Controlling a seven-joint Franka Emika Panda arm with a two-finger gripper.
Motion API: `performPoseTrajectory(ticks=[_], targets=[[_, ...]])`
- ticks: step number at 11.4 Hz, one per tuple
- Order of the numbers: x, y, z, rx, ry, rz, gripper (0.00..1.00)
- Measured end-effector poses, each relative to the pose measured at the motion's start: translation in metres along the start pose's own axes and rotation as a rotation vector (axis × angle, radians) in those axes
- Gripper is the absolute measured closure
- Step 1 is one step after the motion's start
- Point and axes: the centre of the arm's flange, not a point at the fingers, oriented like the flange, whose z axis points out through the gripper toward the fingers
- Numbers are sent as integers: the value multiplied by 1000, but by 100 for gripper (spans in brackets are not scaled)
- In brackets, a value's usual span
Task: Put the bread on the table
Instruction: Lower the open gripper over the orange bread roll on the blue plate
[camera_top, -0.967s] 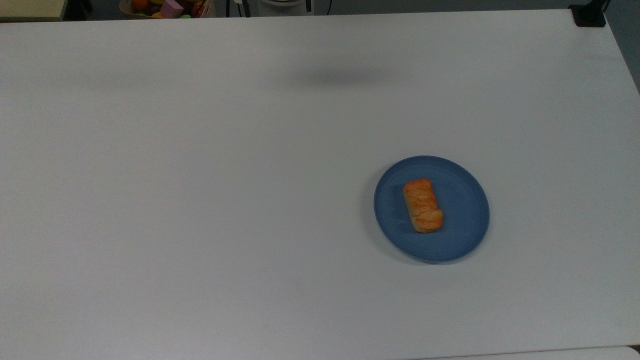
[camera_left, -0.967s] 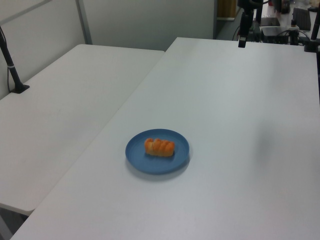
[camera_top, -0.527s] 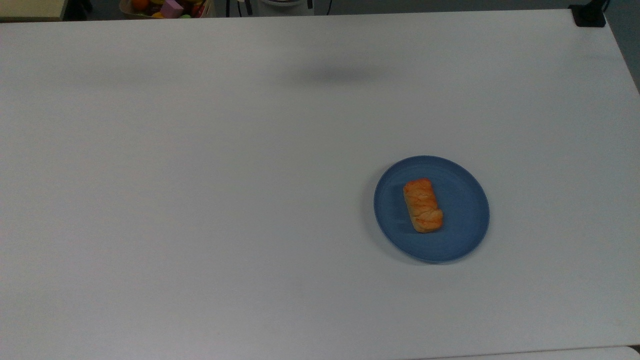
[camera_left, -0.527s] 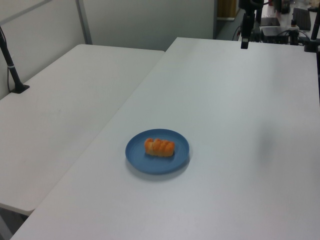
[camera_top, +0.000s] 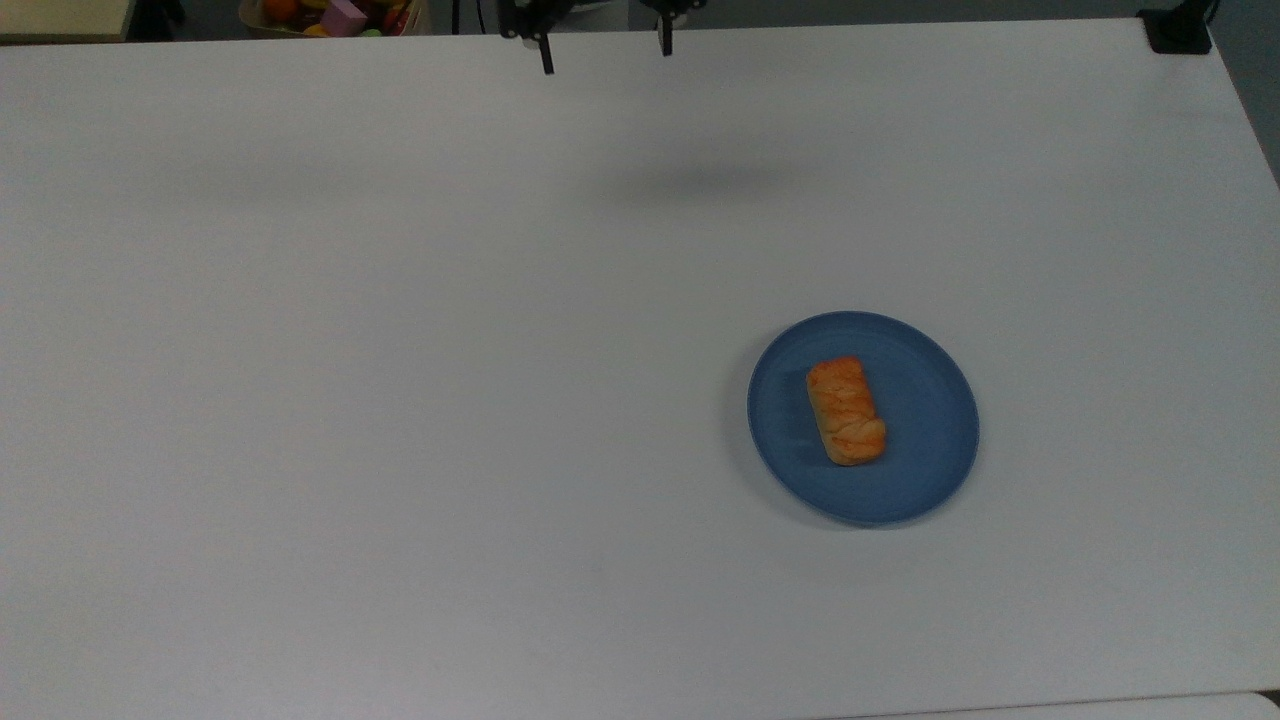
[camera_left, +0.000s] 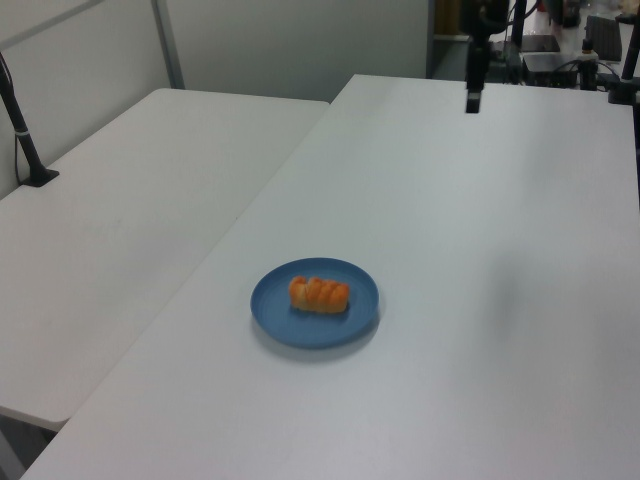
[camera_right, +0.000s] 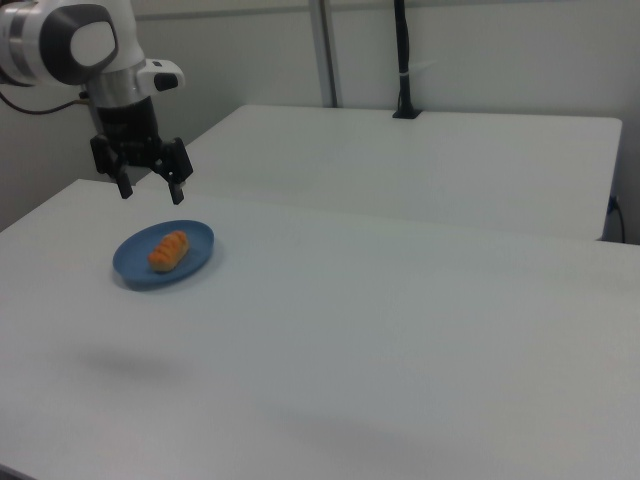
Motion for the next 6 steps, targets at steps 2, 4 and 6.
performPoseTrajectory(ticks=[2,4,6], targets=[[37,-29,18,3,-3,2,0],[75,-67,44,7,31,15,0],[100,-108,73,13,76,10,0]])
